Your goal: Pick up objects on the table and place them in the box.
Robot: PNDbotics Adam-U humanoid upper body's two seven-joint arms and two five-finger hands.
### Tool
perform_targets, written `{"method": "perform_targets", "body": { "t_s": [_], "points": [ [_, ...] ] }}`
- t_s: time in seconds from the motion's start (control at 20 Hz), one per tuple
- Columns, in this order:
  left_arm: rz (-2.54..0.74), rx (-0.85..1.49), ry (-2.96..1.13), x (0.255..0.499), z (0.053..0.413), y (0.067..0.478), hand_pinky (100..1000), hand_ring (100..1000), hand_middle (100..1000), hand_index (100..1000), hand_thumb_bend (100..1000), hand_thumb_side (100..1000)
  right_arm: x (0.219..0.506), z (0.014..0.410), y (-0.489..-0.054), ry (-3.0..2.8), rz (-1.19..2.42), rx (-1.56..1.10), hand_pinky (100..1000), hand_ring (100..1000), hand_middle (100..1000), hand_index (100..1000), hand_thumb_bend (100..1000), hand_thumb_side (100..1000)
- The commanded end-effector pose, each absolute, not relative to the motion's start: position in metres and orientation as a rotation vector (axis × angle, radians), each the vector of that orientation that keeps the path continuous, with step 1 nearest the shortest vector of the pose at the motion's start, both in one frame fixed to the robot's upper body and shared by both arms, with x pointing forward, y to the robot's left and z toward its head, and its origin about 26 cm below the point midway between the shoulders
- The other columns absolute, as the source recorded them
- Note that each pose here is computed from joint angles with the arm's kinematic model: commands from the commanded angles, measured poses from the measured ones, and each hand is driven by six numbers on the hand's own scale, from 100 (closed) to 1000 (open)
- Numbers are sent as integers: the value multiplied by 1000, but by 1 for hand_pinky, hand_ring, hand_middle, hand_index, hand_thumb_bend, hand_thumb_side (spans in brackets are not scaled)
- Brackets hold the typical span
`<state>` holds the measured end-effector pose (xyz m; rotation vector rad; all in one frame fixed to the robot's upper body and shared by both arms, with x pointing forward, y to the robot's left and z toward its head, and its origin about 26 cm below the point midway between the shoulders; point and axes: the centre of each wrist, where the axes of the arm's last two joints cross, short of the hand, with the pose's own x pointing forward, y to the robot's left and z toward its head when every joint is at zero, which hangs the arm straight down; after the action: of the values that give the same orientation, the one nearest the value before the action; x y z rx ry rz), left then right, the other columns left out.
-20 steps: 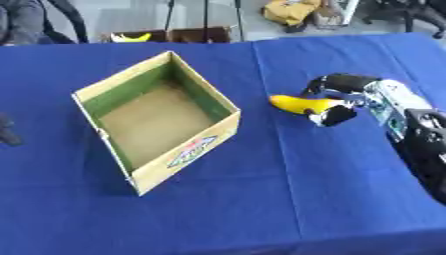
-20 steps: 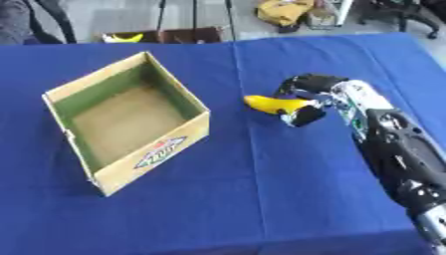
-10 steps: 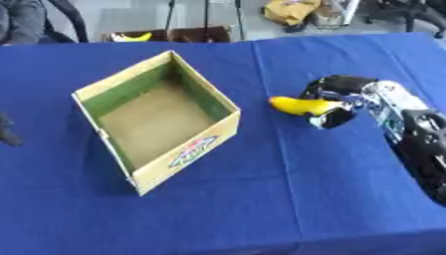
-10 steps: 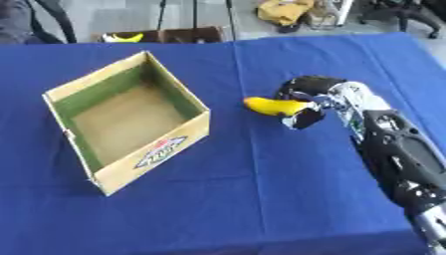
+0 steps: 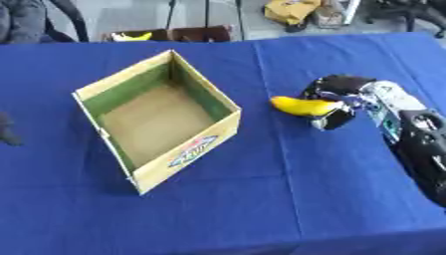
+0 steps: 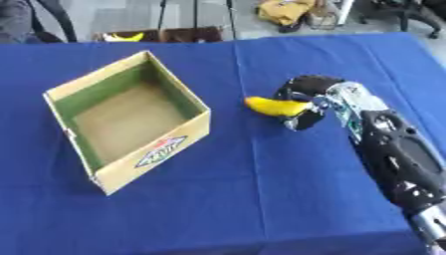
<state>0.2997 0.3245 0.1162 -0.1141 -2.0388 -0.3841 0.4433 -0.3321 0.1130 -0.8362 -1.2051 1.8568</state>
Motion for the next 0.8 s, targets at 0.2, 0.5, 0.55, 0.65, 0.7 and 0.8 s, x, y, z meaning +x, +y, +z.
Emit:
{"method": "perform_targets", "body": {
  "t_s": [0.2, 0.5, 0.55, 0.65, 0.7, 0.8],
  "points": [
    [-404, -101, -2055, 299, 124, 327, 528, 454, 530, 653, 222, 1000, 446, 135, -334, -1261, 1829, -907, 596, 562, 541, 769, 100, 321],
    [-403, -97, -2054, 299, 125, 328, 528, 453, 530, 653, 222, 1000, 449, 158, -327, -1338, 1799, -937, 594, 555, 537, 771, 100, 295],
    [-403, -96, -2054, 299, 125, 328, 528, 453, 530, 653, 223, 1000, 449, 162, -326, -1348, 1793, -941, 594, 553, 535, 771, 100, 289],
    [-403, -94, -2053, 299, 125, 328, 528, 453, 530, 653, 223, 1000, 450, 170, -324, -1373, 1780, -949, 593, 551, 534, 771, 100, 283],
    [-403, -94, -2053, 299, 125, 328, 528, 453, 530, 653, 223, 1000, 451, 175, -323, -1385, 1774, -953, 593, 550, 533, 771, 100, 279],
    [-403, -92, -2053, 299, 125, 329, 528, 453, 530, 653, 224, 1000, 452, 183, -320, -1409, 1768, -960, 595, 550, 534, 772, 100, 315]
  ]
}}
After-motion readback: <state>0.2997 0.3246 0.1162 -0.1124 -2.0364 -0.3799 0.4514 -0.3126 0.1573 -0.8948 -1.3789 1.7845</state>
